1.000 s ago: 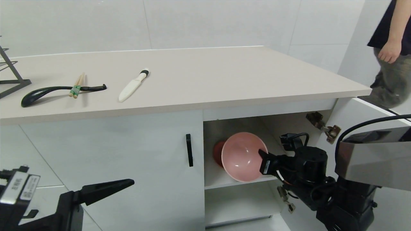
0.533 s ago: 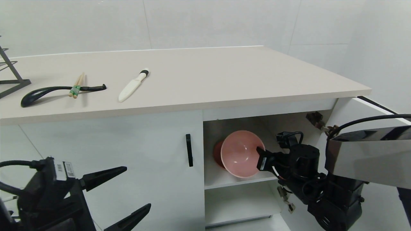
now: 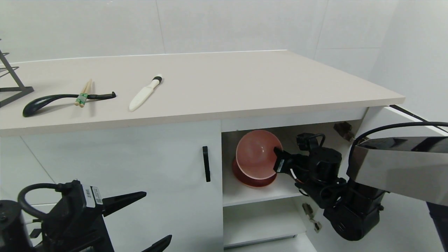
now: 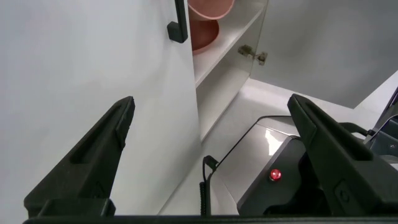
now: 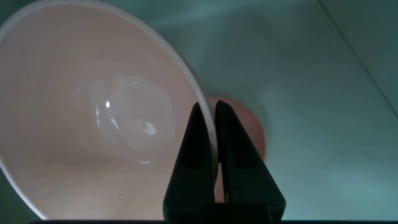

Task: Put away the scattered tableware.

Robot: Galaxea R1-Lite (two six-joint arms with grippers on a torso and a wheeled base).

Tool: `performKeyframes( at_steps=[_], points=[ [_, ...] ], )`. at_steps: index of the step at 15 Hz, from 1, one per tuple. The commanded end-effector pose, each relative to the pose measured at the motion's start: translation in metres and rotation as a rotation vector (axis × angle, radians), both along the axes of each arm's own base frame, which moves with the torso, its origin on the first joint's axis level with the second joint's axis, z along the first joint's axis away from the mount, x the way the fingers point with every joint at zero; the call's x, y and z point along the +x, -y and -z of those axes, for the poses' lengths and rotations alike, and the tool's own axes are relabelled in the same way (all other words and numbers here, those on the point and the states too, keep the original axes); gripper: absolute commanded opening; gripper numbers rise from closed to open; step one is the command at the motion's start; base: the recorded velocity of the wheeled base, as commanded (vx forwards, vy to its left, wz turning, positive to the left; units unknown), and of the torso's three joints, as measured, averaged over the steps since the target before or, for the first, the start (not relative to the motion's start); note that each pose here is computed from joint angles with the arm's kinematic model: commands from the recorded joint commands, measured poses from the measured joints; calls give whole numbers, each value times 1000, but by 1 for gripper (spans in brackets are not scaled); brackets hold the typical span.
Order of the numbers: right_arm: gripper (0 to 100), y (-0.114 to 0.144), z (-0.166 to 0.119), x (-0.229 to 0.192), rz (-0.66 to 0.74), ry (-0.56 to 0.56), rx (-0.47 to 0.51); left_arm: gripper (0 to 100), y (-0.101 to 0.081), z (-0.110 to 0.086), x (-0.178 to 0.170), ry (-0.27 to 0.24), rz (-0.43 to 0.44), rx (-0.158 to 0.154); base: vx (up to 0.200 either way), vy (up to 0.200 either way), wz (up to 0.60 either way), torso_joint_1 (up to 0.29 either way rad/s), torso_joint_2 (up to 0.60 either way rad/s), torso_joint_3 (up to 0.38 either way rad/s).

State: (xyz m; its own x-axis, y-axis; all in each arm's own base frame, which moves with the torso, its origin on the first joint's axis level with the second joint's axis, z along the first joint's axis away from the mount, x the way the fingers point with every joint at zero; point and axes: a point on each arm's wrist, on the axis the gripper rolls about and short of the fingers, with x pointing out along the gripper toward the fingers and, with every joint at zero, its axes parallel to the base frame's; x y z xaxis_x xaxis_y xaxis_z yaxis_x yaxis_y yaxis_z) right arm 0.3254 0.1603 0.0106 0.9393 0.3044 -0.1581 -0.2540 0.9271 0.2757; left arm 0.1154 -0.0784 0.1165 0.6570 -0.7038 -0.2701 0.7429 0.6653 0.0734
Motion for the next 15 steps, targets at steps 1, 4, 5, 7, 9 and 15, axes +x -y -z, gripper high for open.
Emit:
performKeyframes(
  at_steps=[1,4,5,7,9,15],
  points=[
    [0,4,9,10,6,-19,-7,100,0,0,0,-2,0,1,0,0,0,0,0,0],
    [0,6,16,31,33,-45,-18,100,0,0,0,0,1,1,0,0,0,0,0,0],
    [0,4,17,35,32,-47,-19,100,0,0,0,0,1,1,0,0,0,0,0,0],
    [0,-2,24,42,18,-65,-26,100,1,0,0,1,4,1,0,0,0,0,0,0],
    [0,-3,34,42,11,-92,-37,100,1,0,0,9,7,10,0,0,0,0,0,0],
    [0,1,46,40,18,-147,-63,100,1,0,0,10,7,9,0,0,0,0,0,0]
  ],
)
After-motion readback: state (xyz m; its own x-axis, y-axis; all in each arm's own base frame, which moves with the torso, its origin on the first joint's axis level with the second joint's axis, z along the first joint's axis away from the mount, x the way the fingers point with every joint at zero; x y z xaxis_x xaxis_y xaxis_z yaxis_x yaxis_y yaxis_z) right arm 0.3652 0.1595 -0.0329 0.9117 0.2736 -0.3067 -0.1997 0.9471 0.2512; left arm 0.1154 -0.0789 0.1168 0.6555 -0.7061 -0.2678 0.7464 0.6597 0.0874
